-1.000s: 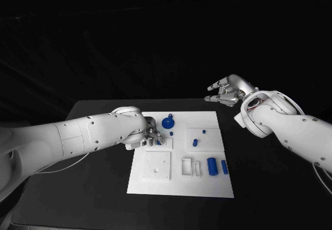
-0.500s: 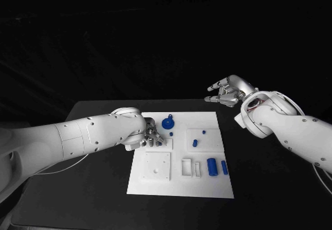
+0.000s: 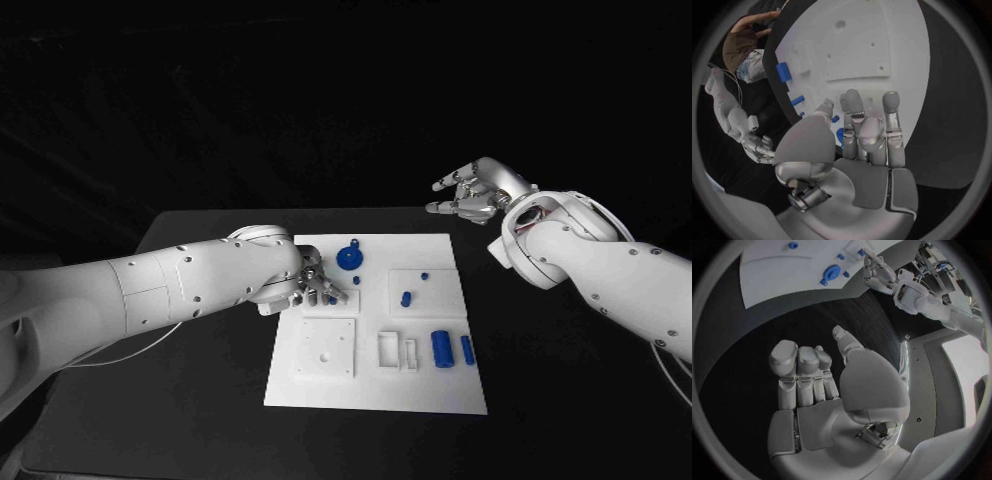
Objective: Assemble the parts on the task board
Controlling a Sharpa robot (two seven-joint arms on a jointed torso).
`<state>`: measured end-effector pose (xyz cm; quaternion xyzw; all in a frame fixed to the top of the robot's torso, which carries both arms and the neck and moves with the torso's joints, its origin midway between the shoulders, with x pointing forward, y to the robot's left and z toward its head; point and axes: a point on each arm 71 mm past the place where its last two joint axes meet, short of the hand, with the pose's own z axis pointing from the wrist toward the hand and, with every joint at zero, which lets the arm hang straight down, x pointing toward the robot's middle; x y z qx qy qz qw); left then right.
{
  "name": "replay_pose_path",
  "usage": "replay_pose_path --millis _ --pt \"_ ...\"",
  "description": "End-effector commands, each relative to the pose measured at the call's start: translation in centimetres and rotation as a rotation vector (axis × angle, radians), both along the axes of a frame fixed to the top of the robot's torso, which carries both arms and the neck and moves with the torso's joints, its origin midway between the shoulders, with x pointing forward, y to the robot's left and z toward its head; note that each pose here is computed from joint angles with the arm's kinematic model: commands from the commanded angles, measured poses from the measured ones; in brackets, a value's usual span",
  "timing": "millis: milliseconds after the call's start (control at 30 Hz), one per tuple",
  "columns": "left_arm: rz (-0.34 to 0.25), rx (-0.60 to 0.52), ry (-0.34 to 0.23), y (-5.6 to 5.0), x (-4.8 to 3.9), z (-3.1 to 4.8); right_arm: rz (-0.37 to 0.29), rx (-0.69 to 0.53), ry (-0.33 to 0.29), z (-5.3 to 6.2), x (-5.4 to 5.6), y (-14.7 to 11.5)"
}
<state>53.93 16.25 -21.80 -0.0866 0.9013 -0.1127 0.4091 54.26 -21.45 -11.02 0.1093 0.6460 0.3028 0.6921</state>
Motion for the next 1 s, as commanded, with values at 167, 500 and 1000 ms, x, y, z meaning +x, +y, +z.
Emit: replay_pose_path --millis 167,500,1000 --pt "0.009 -0.067 0.021 0.0 -0.41 0.49 0.003 -0.007 -0.006 -0.1 0.0 0.0" --pt "0.071 -0.222 0.079 1.4 0.35 4.22 0.000 -0.006 -0.006 -0.3 0.0 -0.1" --pt "0.179 -0.248 0.018 6.5 4.53 7.77 -0.004 -0.006 -0.009 -0.3 -0.1 -0.4"
